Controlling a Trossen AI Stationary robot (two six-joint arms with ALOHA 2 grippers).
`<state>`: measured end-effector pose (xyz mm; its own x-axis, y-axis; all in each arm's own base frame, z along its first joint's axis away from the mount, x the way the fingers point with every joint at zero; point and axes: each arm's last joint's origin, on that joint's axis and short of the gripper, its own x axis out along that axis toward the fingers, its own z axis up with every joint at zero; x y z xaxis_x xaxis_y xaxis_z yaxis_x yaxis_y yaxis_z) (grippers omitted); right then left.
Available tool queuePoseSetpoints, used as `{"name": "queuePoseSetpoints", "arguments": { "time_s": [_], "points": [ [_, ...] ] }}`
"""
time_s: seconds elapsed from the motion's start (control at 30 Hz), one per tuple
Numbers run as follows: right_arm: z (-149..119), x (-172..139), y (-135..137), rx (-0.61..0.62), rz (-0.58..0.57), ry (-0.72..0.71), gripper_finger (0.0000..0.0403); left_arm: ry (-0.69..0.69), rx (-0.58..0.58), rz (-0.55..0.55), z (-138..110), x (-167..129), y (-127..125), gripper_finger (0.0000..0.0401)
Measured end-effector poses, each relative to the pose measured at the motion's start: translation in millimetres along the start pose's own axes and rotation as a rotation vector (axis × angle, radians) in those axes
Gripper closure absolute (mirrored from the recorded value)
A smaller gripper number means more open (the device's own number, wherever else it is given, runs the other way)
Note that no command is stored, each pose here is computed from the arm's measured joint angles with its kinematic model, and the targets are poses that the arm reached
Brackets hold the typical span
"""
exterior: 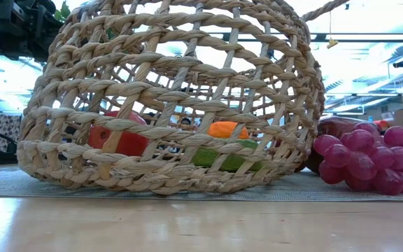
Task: Build produce basket
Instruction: Put the bell pepper into the basket
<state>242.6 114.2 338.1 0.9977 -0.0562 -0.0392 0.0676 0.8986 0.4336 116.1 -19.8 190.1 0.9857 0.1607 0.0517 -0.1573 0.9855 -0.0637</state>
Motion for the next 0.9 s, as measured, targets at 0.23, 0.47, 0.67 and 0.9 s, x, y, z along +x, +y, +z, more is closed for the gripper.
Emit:
{"name": "queuePoseSetpoints", "arguments": {
  "time_s": [0.23, 0.47, 0.67, 0.9],
  "points": [
    [28, 37, 15, -0.156, -0.036, 0.104, 0.0057, 0.000, 0.000, 0.000, 0, 0, 0, 0.0249],
    [24, 75, 18, -0.216, -0.104, 0.231, 0.0057, 0.000, 0.000, 0.000, 0, 0, 0, 0.0254],
    [16, 95, 21, -0.239, -0.119, 0.291, 0.0057, 0.001, 0.001, 0.000, 0, 0, 0, 0.0249],
    [3, 124, 10, -0.215, -0.096, 0.358, 0.0057, 0.001, 0.000, 0.000, 0, 0, 0, 0.0254]
  ]
}}
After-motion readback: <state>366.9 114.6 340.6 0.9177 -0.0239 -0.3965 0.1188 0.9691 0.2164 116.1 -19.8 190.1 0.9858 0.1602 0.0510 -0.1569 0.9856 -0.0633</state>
